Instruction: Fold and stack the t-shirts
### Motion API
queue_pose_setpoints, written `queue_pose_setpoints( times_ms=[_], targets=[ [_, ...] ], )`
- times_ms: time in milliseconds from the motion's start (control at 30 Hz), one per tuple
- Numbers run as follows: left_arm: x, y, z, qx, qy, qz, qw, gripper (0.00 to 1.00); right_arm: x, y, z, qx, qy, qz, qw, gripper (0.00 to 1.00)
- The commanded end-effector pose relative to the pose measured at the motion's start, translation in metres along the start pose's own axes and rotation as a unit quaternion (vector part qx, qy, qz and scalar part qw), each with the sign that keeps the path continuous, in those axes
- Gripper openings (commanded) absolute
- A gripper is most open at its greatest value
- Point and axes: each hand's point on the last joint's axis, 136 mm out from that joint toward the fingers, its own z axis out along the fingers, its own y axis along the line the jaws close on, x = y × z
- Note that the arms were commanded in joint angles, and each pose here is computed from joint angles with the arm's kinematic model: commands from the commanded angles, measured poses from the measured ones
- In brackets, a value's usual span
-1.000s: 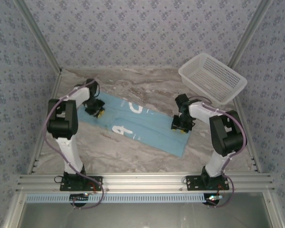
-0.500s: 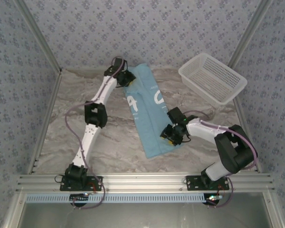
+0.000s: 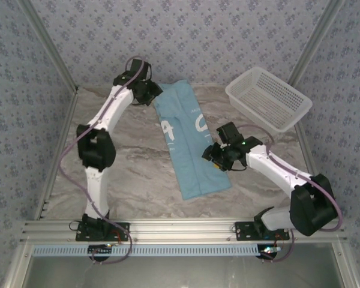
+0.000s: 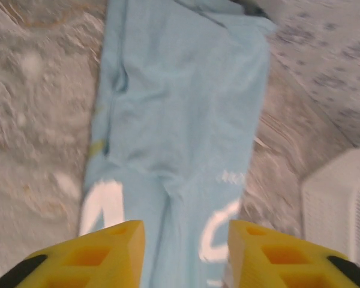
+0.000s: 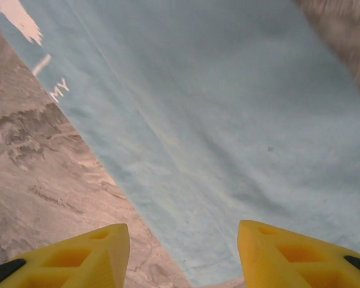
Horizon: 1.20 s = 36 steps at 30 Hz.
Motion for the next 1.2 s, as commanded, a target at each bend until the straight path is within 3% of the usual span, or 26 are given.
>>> queue_pose_setpoints(
  times_ms=[0, 167, 300, 433, 567, 767, 900, 1033, 1167],
  targets=[
    [0.076, 0.015, 0.027, 0.005, 0.073, -0.041, 0.996, 0.36, -0.015, -0.012, 0.008, 0.011, 0.002, -0.057, 0.998, 0.51],
    [0.144, 0.026, 0.046, -0.006, 0.114, -0.064, 0.991, 0.33, -0.034, -0.018, 0.029, 0.011, 0.012, -0.082, 0.996, 0.46],
    [0.175, 0.043, 0.063, -0.029, 0.132, -0.069, 0.988, 0.32, -0.033, -0.031, 0.055, 0.028, 0.038, -0.083, 0.995, 0.44],
    [0.190, 0.082, 0.074, -0.081, 0.141, -0.061, 0.985, 0.32, -0.013, -0.038, 0.078, 0.044, 0.079, -0.074, 0.993, 0.43],
    [0.192, 0.129, 0.070, -0.134, 0.136, -0.057, 0.980, 0.31, 0.013, -0.041, 0.091, 0.055, 0.105, -0.045, 0.992, 0.44],
    [0.174, 0.170, 0.052, -0.166, 0.122, -0.046, 0.977, 0.32, 0.042, -0.031, 0.102, 0.054, 0.124, -0.008, 0.991, 0.44],
    [0.158, 0.172, 0.041, -0.162, 0.113, -0.028, 0.980, 0.33, 0.046, -0.017, 0.099, 0.044, 0.121, 0.007, 0.992, 0.45],
    [0.147, 0.147, 0.020, -0.147, 0.096, 0.022, 0.984, 0.42, 0.040, -0.005, 0.079, 0.033, 0.106, 0.004, 0.994, 0.48],
    [0.159, 0.143, -0.016, -0.154, 0.086, 0.041, 0.983, 0.45, 0.031, -0.002, 0.050, 0.013, 0.097, -0.005, 0.995, 0.50]
  ],
)
